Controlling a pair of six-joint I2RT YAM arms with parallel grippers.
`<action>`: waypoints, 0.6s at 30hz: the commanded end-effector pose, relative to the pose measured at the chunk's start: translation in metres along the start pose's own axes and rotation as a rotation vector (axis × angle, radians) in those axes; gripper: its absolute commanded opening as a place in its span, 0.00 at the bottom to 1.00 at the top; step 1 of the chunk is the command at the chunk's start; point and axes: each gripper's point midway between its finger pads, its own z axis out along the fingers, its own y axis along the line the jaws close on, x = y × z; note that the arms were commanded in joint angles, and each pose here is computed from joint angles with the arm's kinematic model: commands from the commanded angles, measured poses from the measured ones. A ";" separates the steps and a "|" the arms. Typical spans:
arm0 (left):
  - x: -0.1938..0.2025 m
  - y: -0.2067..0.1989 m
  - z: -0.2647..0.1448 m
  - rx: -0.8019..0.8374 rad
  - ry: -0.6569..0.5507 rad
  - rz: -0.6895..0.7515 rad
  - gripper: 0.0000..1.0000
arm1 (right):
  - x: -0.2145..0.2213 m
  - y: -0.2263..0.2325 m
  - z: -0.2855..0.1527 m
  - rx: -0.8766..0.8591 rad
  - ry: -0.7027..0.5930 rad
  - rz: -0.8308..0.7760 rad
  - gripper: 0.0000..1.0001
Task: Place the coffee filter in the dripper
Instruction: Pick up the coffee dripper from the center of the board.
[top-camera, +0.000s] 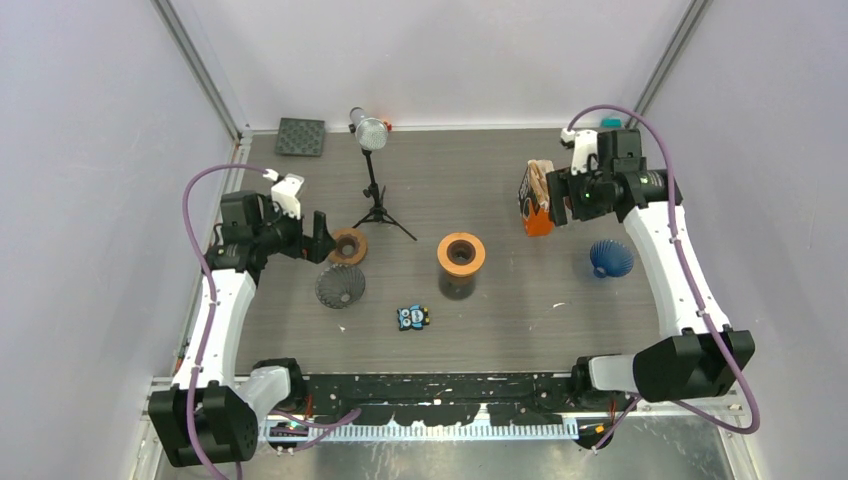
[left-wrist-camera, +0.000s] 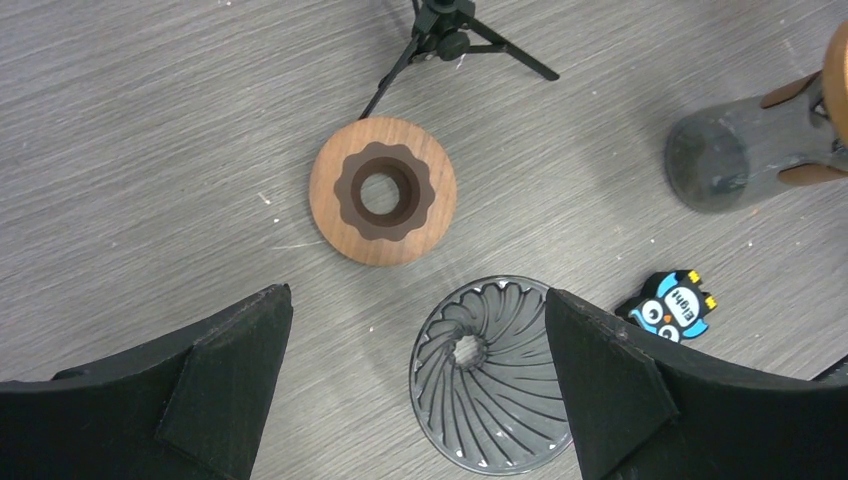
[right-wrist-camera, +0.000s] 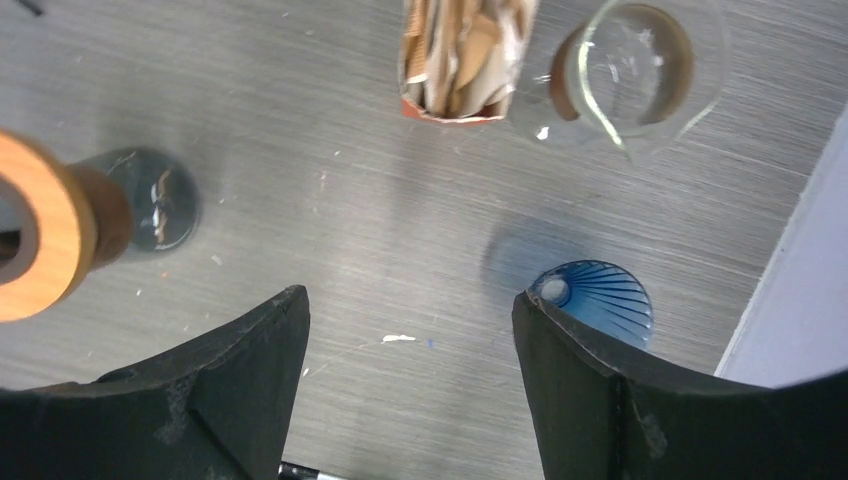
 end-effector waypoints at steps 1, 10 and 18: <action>-0.033 -0.010 -0.008 0.050 -0.084 -0.007 1.00 | -0.026 -0.021 -0.003 0.086 -0.142 0.067 0.78; -0.053 -0.006 -0.014 0.017 -0.140 0.013 1.00 | -0.063 -0.045 0.032 0.161 -0.219 0.116 0.54; -0.053 -0.004 -0.014 -0.001 -0.148 -0.014 1.00 | -0.071 -0.053 0.070 0.159 -0.183 0.130 0.37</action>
